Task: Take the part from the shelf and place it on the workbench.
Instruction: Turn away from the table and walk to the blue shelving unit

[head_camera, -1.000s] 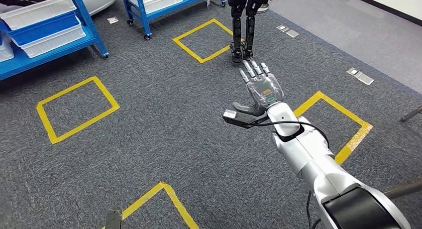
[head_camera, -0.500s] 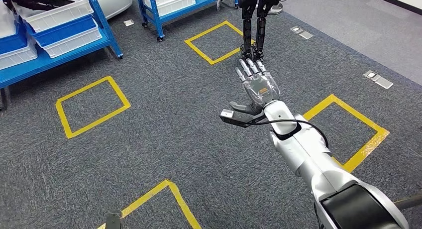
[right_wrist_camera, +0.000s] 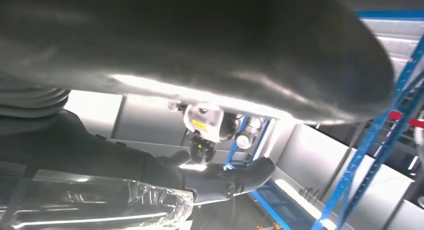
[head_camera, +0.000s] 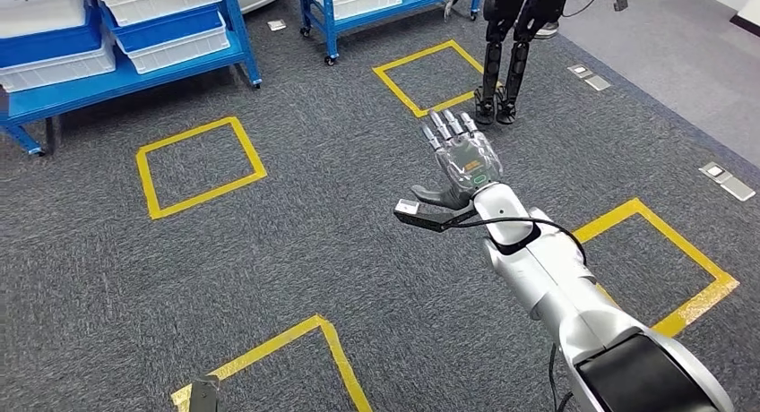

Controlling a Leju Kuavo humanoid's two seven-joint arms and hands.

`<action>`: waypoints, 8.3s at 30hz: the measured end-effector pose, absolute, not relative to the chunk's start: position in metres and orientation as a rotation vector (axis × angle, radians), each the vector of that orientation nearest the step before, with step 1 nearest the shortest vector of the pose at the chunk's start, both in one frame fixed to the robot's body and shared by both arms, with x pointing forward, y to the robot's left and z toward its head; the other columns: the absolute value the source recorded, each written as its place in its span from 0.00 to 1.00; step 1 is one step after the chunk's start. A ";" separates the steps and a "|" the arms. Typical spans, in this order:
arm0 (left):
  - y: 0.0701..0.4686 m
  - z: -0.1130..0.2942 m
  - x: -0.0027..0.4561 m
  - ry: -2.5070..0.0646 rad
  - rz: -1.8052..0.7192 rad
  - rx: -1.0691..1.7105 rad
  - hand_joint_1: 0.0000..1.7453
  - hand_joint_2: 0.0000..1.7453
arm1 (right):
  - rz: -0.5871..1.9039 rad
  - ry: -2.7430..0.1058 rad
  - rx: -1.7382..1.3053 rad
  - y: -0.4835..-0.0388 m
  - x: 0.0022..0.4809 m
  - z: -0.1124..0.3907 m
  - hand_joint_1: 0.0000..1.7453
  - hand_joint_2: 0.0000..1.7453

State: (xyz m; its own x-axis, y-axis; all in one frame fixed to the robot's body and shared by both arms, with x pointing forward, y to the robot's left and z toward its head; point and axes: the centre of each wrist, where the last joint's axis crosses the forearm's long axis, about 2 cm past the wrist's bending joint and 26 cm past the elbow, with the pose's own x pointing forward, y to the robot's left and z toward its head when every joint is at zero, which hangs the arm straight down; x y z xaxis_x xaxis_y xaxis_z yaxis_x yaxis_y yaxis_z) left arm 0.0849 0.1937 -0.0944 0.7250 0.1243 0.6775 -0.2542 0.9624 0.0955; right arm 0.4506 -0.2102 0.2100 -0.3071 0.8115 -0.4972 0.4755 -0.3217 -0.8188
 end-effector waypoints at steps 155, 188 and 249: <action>0.188 -0.092 0.094 -0.722 0.220 0.136 0.00 0.00 | 1.738 -1.603 -1.623 -0.211 0.432 0.171 0.00 0.00; 0.192 -0.094 0.087 -0.717 0.225 0.137 0.00 0.00 | 1.712 -1.507 -1.528 -0.214 0.424 0.148 0.00 0.00; 0.200 -0.099 0.071 -0.685 0.157 0.131 0.00 0.00 | 1.164 -0.428 -0.998 -0.410 0.241 -0.031 0.00 0.00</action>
State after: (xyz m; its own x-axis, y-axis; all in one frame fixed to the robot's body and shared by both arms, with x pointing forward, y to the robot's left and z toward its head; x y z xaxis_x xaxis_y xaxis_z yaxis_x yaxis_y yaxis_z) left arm 0.0705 0.2003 -0.0988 0.7635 0.1011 0.6379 -0.1871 0.9799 0.0686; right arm 0.2411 -0.4103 -0.0313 0.3804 0.9030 -0.1997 -0.5590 0.0525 -0.8275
